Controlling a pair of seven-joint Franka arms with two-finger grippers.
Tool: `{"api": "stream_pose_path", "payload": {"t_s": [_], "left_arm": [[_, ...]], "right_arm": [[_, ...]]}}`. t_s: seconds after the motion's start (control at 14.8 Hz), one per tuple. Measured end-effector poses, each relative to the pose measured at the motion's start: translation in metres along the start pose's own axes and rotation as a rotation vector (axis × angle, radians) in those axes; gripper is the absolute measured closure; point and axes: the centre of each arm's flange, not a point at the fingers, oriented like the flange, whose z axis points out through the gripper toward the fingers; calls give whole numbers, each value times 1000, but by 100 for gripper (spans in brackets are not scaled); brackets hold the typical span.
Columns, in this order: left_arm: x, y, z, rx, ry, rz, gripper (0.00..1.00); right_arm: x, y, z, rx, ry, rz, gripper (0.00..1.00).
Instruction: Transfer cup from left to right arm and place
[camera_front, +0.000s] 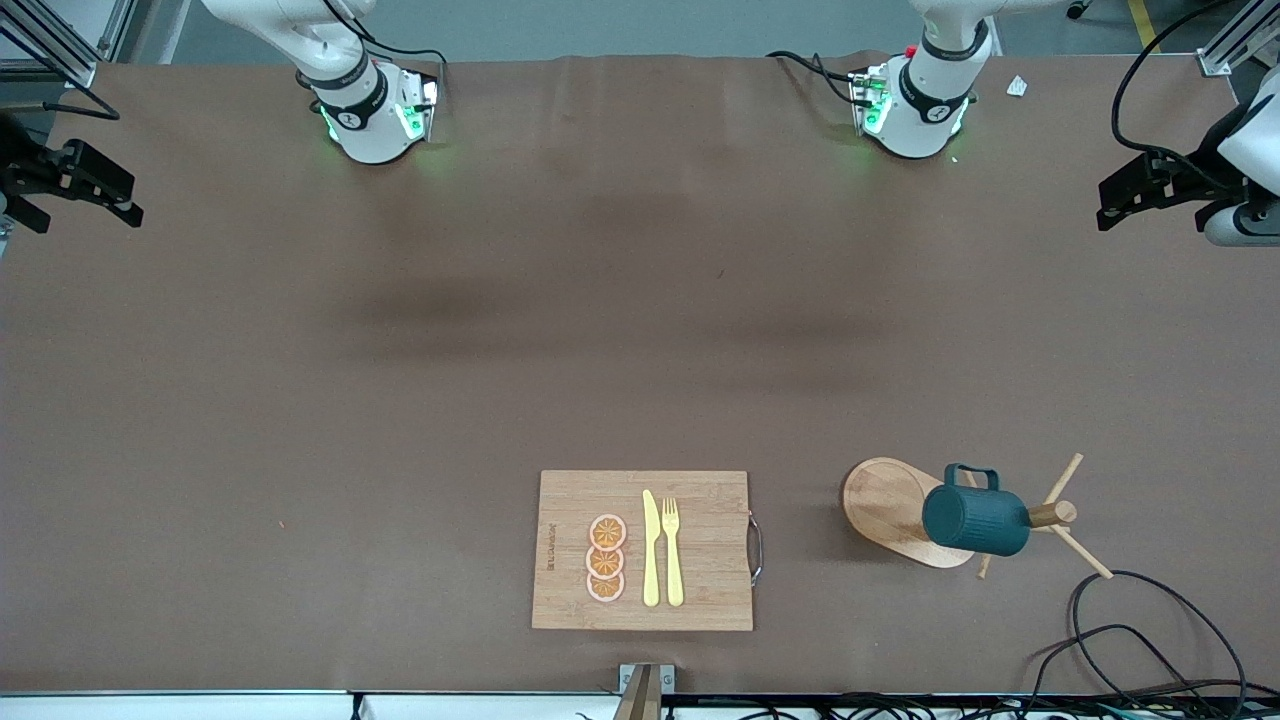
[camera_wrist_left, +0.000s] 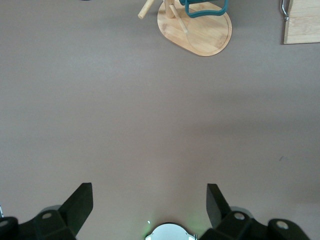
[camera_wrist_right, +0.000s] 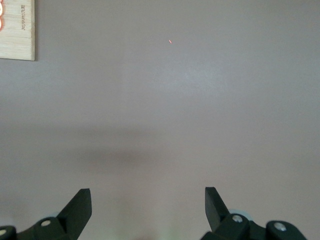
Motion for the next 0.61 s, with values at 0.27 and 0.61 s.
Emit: {"api": "stream_pose_path", "payload": {"t_s": [0.27, 0.61], "left_arm": [[0, -3, -6, 0, 14, -6, 0], [24, -12, -3, -11, 28, -16, 0]], "right_arm": [[1, -6, -5, -2, 10, -12, 0], [1, -8, -9, -3, 17, -15, 0]]}}
